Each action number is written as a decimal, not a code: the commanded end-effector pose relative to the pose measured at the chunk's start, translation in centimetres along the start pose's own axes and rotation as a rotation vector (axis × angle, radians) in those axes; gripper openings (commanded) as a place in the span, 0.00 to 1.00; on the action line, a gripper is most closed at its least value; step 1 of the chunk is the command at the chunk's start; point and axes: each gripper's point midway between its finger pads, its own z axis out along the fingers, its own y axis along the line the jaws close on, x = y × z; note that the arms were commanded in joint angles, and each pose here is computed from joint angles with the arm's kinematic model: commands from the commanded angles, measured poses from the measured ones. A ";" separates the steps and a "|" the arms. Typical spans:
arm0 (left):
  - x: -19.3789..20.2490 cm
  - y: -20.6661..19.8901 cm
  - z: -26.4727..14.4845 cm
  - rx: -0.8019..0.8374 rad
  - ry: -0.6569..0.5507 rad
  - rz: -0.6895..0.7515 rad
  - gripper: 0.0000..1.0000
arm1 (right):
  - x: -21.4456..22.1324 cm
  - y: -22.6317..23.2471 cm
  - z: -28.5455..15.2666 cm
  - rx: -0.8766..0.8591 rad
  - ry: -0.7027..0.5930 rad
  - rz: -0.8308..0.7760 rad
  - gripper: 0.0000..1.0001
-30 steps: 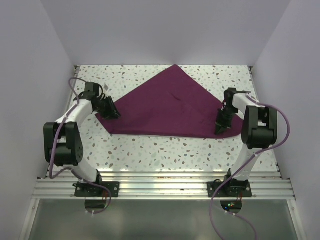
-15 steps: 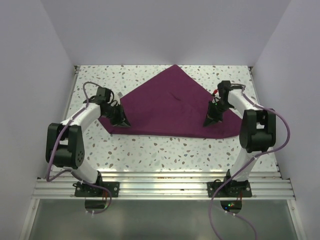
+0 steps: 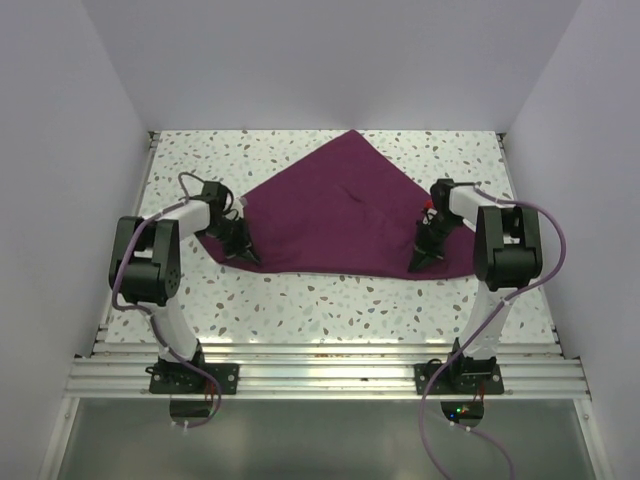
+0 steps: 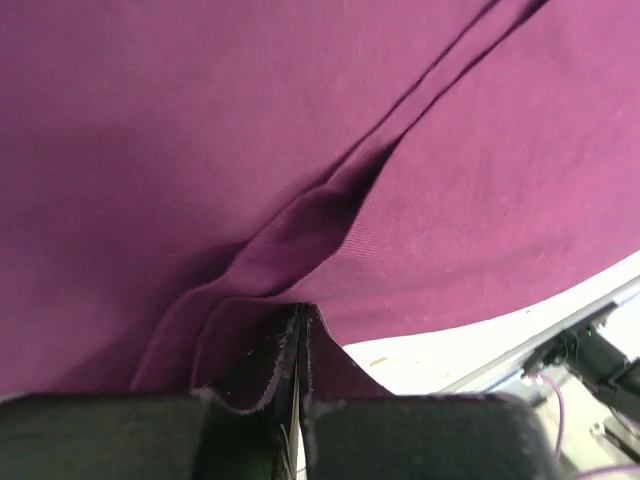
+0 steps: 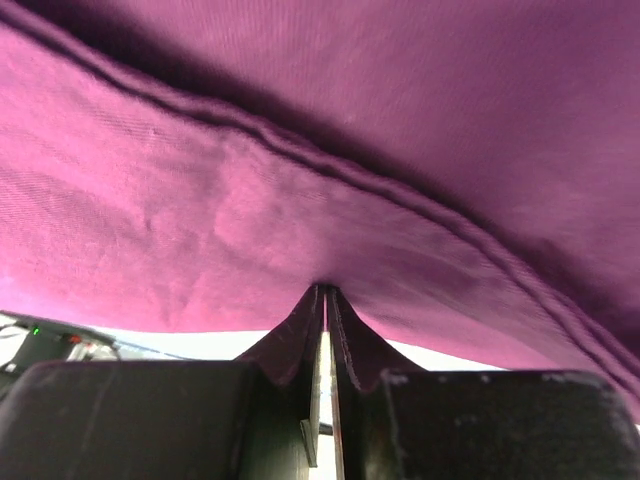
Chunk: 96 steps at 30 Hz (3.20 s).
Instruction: Prepare the surgical pack
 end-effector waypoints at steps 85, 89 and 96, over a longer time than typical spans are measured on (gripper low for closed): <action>-15.0 13.7 -7.4 -0.234 -0.450 -0.072 0.65 | -2.4 2.2 -1.3 0.015 -0.072 -0.152 0.17; -14.1 13.5 -6.7 -0.211 -0.425 -0.081 0.61 | -3.0 2.7 -1.6 0.002 -0.081 -0.155 0.17; -12.6 13.1 -6.5 -0.197 -0.389 -0.085 0.53 | -3.1 2.8 -1.2 -0.004 -0.070 -0.151 0.17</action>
